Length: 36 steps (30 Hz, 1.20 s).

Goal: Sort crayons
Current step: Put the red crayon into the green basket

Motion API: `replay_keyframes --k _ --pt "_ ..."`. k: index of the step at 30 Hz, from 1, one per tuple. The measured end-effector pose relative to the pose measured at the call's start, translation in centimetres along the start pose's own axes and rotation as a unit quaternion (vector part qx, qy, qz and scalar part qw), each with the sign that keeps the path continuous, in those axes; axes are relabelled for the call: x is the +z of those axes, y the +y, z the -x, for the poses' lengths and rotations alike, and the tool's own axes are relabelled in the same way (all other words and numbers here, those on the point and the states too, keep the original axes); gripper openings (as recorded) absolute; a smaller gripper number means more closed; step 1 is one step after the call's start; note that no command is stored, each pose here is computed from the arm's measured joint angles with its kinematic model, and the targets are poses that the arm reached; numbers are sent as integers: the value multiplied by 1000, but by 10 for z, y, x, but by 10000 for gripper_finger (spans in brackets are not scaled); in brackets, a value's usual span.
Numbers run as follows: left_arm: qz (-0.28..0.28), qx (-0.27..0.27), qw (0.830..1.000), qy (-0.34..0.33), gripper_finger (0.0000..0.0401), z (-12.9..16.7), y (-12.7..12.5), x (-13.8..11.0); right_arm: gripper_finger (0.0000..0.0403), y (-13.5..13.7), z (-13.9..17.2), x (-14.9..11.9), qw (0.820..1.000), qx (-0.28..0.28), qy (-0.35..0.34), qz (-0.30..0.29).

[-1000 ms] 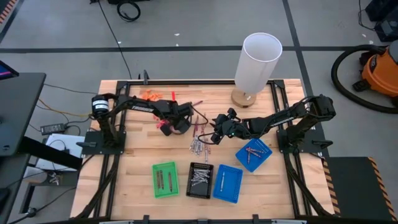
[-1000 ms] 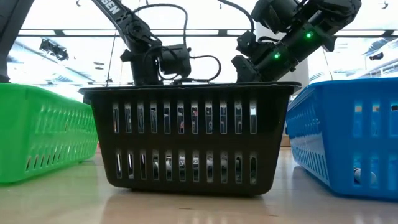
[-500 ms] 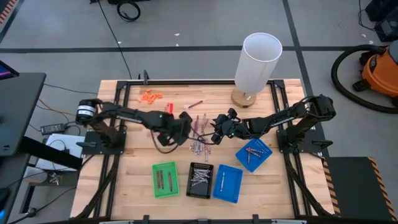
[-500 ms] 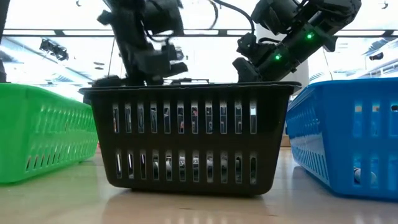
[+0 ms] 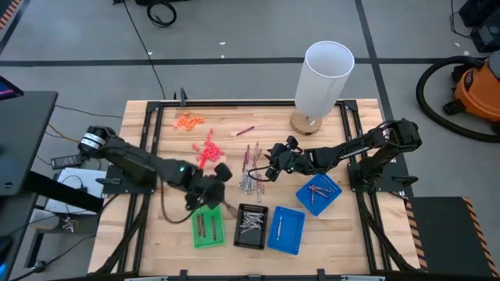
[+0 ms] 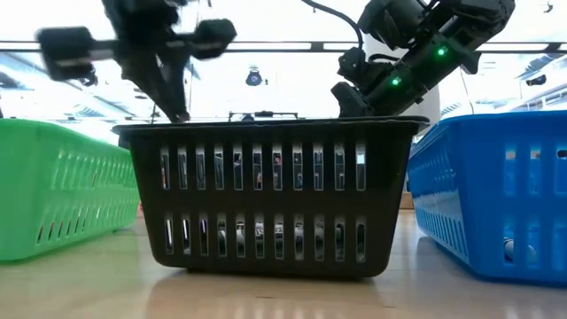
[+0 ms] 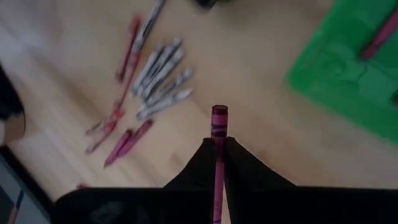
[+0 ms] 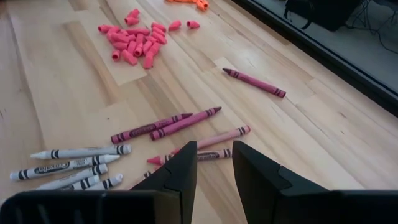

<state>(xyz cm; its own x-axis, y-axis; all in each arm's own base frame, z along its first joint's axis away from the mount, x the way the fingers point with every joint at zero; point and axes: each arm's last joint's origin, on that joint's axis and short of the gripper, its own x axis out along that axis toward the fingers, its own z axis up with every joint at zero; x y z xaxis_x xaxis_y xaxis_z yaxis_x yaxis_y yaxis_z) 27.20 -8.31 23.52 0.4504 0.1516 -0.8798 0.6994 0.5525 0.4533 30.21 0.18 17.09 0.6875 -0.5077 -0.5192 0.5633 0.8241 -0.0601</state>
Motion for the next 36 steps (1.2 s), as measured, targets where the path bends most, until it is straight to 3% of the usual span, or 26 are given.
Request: replay_keyframes --k 10,18,36 --pt "-38 -11 997 -64 12 20 -44 34 111 0 0 0 1000 1 -1 -3" --pt "-25 -42 991 -125 13 27 -64 53 111 0 0 1 1000 1 -2 -3" --pt "-36 -125 989 -77 13 -17 -90 66 111 0 0 1 1000 1 -2 -7"
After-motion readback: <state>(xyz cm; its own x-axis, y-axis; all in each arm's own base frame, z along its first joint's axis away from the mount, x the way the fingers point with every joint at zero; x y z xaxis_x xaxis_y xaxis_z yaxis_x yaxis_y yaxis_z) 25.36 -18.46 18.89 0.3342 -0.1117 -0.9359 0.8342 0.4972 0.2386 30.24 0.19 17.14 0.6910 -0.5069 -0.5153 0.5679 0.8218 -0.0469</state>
